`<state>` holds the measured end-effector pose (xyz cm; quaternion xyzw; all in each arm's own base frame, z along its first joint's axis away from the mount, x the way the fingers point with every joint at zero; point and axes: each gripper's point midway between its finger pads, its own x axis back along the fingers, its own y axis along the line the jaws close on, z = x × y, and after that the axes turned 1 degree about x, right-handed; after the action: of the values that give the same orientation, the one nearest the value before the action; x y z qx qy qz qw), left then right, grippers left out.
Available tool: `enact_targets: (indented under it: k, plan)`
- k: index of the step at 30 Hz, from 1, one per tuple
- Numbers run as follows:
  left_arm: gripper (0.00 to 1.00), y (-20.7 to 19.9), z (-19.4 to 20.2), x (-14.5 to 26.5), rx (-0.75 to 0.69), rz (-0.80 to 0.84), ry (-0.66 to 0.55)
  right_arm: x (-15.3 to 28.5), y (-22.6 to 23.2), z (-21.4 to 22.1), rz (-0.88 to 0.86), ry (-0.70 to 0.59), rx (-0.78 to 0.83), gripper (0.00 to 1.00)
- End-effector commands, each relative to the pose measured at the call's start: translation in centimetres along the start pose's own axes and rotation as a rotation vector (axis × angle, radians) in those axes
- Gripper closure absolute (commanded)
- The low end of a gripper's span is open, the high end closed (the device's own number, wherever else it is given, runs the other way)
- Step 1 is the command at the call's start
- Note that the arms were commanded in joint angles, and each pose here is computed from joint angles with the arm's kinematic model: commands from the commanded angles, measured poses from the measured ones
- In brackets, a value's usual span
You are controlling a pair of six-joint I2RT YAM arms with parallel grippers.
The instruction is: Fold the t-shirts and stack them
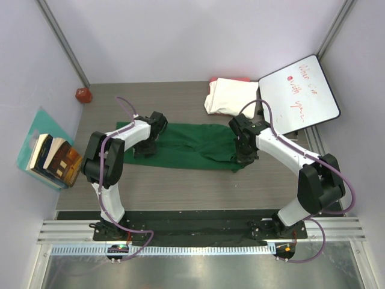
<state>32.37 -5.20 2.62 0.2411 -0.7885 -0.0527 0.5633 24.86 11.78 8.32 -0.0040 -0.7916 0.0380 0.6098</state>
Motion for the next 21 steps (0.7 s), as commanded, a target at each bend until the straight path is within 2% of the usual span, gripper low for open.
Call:
enact_targets:
  k: [1,10,11,12,14,21]
  plan:
    - [0.46,1.6,1.2,-0.1,-0.027,-0.044,0.033,1.4,-0.7,-1.3,0.009,-0.062,-0.001,0.99]
    - [0.46,1.5,1.4,-0.3,-0.029,-0.049,0.042,3.9,-2.4,-2.5,0.082,-0.117,0.016,0.98]
    - [0.46,1.5,1.4,-0.3,-0.029,-0.048,0.041,3.9,-2.3,-2.5,0.081,-0.114,0.018,0.91]
    - [0.46,1.6,1.4,-0.3,-0.027,-0.048,0.040,3.8,-2.3,-2.5,0.082,-0.109,0.016,0.80]
    - [0.46,1.6,1.5,-0.2,-0.027,-0.048,0.040,3.4,-2.5,-2.4,0.101,-0.090,0.017,0.70]
    - [0.46,1.5,1.4,-0.1,-0.031,-0.042,0.039,2.3,-2.0,-2.5,0.083,-0.069,0.005,0.67]
